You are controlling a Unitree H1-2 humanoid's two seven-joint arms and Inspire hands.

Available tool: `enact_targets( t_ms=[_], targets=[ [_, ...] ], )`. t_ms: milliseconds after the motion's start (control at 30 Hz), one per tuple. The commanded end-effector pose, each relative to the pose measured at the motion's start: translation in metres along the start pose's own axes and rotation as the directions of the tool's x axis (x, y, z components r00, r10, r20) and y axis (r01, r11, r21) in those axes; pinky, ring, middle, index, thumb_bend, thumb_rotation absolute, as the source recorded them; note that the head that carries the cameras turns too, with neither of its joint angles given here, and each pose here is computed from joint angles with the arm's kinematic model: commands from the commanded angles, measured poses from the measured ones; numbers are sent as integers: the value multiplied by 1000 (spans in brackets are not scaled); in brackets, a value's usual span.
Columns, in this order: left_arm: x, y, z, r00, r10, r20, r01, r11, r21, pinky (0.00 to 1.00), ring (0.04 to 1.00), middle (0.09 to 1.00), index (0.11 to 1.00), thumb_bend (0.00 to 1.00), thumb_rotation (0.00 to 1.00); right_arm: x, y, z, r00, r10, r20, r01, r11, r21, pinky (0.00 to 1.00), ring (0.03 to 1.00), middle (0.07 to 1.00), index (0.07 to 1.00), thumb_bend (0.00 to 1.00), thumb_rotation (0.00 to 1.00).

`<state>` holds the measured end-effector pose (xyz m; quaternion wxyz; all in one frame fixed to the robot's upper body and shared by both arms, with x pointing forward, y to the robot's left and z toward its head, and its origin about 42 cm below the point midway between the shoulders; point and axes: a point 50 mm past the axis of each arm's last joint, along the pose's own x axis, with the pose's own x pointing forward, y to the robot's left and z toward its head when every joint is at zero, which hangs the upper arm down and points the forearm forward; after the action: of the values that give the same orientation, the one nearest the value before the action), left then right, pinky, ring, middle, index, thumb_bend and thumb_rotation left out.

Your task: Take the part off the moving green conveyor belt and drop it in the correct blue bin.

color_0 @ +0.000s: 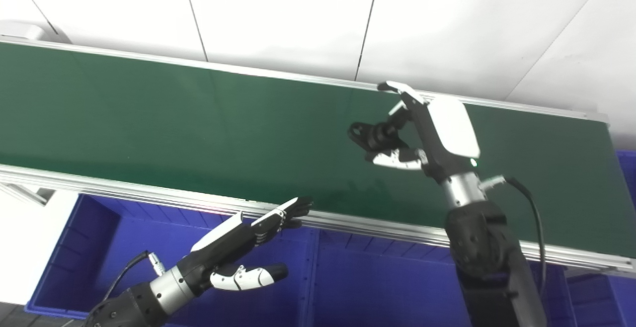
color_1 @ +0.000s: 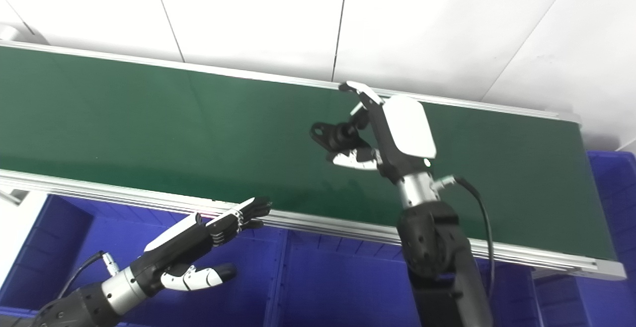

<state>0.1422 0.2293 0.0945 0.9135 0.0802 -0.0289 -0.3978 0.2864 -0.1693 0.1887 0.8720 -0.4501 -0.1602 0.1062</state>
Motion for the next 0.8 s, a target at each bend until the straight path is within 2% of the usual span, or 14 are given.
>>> enact_targets(
  t_ms=[0,33,200,300,500,767],
  targets=[
    [0,6,7,998,6,56,-7,1000,24,951,995,1000,996,454,644,-8,-11,11,998,-54,15,54,998,14,566,476,478,792,534,0],
    [0,6,6,998,4,56,-6,1000,25,957,997,1000,998,450,653,-15,-10,12,999,-52,2,52,998,20,530,479,477,792,534,0],
    [-1,7,5,998,5,57,-6,1000,22,961,998,1000,999,460,680,-44,-6,16,999,-43,-19,43,999,14,486,465,483,787,535,0],
    [-3,8,6,998,6,59,-7,1000,18,957,997,1000,1000,447,664,-65,1,15,999,-19,-44,21,999,32,517,463,484,790,535,0],
    [-6,9,8,999,-3,52,2,1000,25,966,1000,1000,1000,438,673,-90,13,18,997,-5,-72,8,999,33,486,462,484,784,536,0],
    [-6,11,11,999,-2,48,2,1000,9,965,1000,1000,1000,437,656,-123,28,33,992,44,-119,-33,996,88,494,463,484,790,535,0]
  ],
)
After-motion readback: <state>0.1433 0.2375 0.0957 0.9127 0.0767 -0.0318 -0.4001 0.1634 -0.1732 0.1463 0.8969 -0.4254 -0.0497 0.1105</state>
